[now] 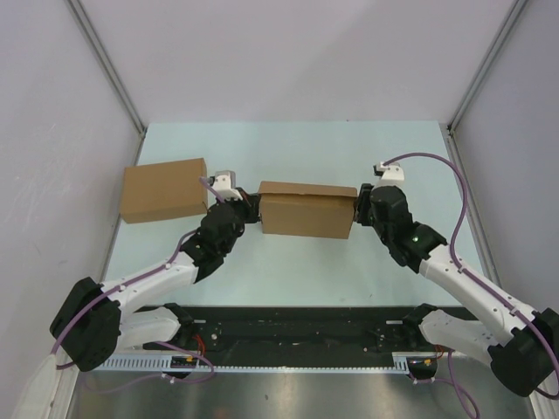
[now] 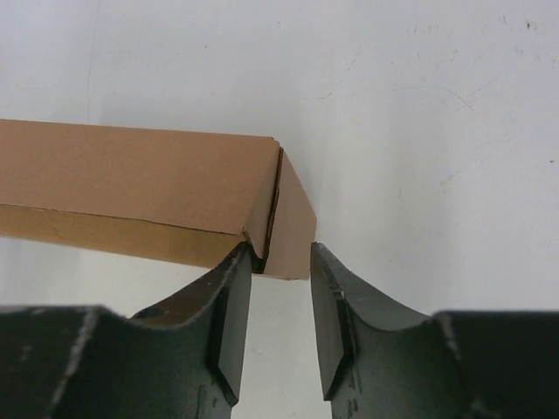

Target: Fold the paper box

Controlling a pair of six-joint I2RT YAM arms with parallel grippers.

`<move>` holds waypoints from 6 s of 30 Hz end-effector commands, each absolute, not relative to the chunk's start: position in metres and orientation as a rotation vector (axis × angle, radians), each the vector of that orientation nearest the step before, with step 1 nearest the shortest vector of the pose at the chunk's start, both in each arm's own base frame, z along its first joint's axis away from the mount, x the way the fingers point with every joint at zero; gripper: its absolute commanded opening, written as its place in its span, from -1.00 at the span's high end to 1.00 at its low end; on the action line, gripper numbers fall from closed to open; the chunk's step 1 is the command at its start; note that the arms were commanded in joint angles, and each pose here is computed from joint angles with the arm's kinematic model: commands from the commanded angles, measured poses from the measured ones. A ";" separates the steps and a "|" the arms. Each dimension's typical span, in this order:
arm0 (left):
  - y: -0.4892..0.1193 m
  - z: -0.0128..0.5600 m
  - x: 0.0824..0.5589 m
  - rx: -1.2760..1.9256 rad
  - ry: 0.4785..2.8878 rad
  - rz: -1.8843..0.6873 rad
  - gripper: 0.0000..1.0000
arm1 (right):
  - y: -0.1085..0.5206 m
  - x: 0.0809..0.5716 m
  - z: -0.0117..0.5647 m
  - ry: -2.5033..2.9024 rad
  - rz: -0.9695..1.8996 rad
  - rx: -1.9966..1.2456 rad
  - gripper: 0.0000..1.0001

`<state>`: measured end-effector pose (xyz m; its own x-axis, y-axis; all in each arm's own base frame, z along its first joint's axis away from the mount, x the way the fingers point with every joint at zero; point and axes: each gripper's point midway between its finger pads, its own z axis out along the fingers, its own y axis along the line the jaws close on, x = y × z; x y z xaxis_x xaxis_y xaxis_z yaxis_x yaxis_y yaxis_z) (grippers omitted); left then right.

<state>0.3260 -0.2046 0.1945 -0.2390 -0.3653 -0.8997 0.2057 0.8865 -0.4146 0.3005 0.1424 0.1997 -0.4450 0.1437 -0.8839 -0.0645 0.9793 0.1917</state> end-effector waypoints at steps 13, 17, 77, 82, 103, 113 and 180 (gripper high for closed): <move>-0.187 0.150 0.320 -0.114 1.898 -0.375 0.99 | 0.145 0.302 0.234 1.946 0.252 0.047 0.41; -0.187 0.150 0.320 -0.116 1.901 -0.375 0.99 | 0.146 0.303 0.241 1.918 0.269 0.049 0.35; -0.191 0.166 0.322 -0.095 1.886 -0.390 0.99 | 0.152 0.325 0.230 1.951 0.238 0.000 1.00; -0.191 0.162 0.322 -0.094 1.896 -0.387 0.99 | 0.150 0.320 0.215 1.986 0.228 -0.010 1.00; -0.189 0.159 0.323 -0.103 1.904 -0.369 1.00 | 0.126 0.299 0.258 1.936 0.238 0.026 -0.12; -0.190 0.163 0.323 -0.104 1.898 -0.375 0.99 | 0.133 0.298 0.295 1.863 0.416 0.076 -0.20; -0.171 0.206 0.301 -0.118 1.821 -0.419 -0.31 | 0.126 0.316 0.165 2.018 0.887 0.386 0.15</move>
